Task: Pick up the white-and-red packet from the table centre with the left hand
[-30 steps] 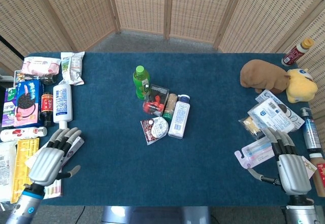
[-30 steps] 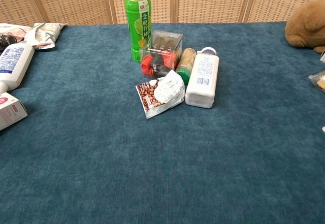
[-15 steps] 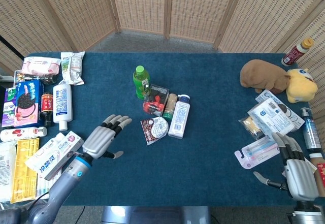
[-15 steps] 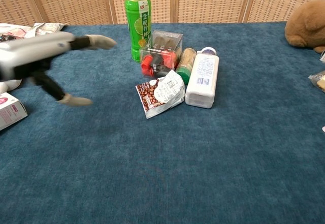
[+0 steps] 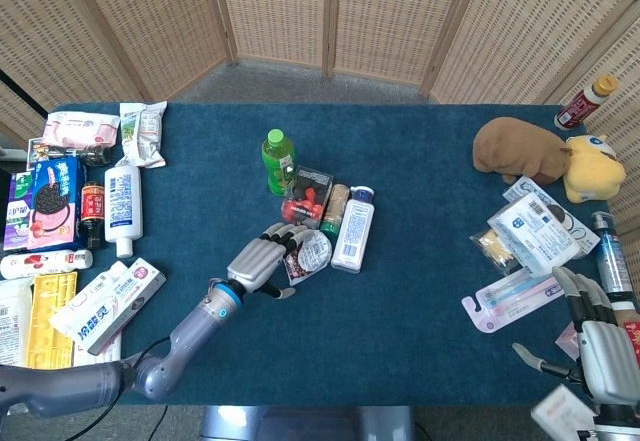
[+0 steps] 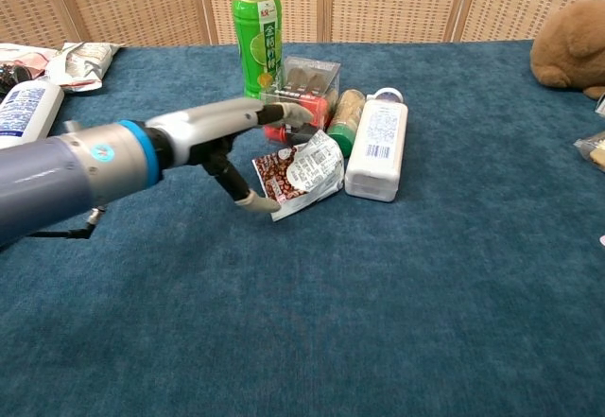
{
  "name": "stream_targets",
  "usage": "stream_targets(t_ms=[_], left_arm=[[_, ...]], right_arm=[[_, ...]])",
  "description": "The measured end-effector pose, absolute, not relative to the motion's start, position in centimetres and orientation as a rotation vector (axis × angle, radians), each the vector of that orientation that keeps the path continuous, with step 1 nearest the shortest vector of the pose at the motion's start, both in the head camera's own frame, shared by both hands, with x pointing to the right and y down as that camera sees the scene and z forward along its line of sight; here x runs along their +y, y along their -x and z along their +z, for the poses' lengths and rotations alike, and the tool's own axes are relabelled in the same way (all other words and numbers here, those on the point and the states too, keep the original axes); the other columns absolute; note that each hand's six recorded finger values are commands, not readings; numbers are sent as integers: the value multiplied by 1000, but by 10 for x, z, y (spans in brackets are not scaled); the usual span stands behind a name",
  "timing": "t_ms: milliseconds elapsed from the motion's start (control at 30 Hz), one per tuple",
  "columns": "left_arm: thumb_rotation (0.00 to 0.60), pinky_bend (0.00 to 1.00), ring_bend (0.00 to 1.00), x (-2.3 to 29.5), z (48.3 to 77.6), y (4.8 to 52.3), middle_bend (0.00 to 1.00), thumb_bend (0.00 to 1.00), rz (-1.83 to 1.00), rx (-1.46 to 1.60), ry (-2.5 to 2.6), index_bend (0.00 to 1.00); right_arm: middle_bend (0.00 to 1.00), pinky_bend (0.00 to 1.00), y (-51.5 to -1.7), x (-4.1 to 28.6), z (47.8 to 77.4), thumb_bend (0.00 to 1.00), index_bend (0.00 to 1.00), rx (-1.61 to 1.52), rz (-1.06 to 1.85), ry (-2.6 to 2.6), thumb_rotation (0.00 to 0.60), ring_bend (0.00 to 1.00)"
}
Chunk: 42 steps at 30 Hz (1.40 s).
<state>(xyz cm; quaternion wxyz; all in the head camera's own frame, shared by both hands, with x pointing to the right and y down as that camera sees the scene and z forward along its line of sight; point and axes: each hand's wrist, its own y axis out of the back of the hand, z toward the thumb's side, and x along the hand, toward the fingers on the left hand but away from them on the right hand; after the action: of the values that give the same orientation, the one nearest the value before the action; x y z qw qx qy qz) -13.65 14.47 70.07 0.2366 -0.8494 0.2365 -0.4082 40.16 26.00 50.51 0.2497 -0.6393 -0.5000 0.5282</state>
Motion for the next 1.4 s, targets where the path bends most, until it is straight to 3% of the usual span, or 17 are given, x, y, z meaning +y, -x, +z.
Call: stream_targets(t_ms=[167, 267, 333, 400, 500, 567, 900, 1400], left_arm=[[600, 0, 4, 143, 719, 118, 2, 273, -1129, 633, 2346, 25], [600, 0, 102, 144, 728, 109, 60, 309, -1137, 628, 2359, 104], [600, 71, 238, 145, 733, 105, 145, 376, -1141, 631, 2362, 200], [600, 270, 421, 146, 737, 102, 268, 446, -1143, 644, 2359, 341], [600, 437, 564, 144, 739, 100, 404, 467, -1130, 684, 2348, 475], [600, 492, 608, 142, 737, 100, 450, 467, -1111, 720, 2350, 520], [600, 524, 624, 136, 695, 137, 475, 463, -958, 940, 2354, 544], [600, 486, 603, 130, 547, 206, 463, 438, -410, 1364, 2224, 522]], right_arm=[[11, 0, -403, 260, 502, 66, 0, -1368, 1438, 1750, 486, 0], [11, 0, -403, 261, 500, 66, 0, -1374, 1436, 1754, 486, 0], [12, 0, -403, 261, 499, 65, 0, -1377, 1433, 1760, 483, 0], [12, 0, -402, 261, 498, 64, 0, -1378, 1429, 1766, 486, 0], [12, 0, -401, 261, 495, 65, 0, -1381, 1422, 1766, 485, 0], [12, 0, -402, 262, 494, 65, 0, -1380, 1426, 1760, 485, 0], [15, 0, -398, 262, 499, 65, 0, -1374, 1423, 1791, 485, 0], [15, 0, -385, 264, 516, 65, 0, -1362, 1367, 1873, 487, 0]])
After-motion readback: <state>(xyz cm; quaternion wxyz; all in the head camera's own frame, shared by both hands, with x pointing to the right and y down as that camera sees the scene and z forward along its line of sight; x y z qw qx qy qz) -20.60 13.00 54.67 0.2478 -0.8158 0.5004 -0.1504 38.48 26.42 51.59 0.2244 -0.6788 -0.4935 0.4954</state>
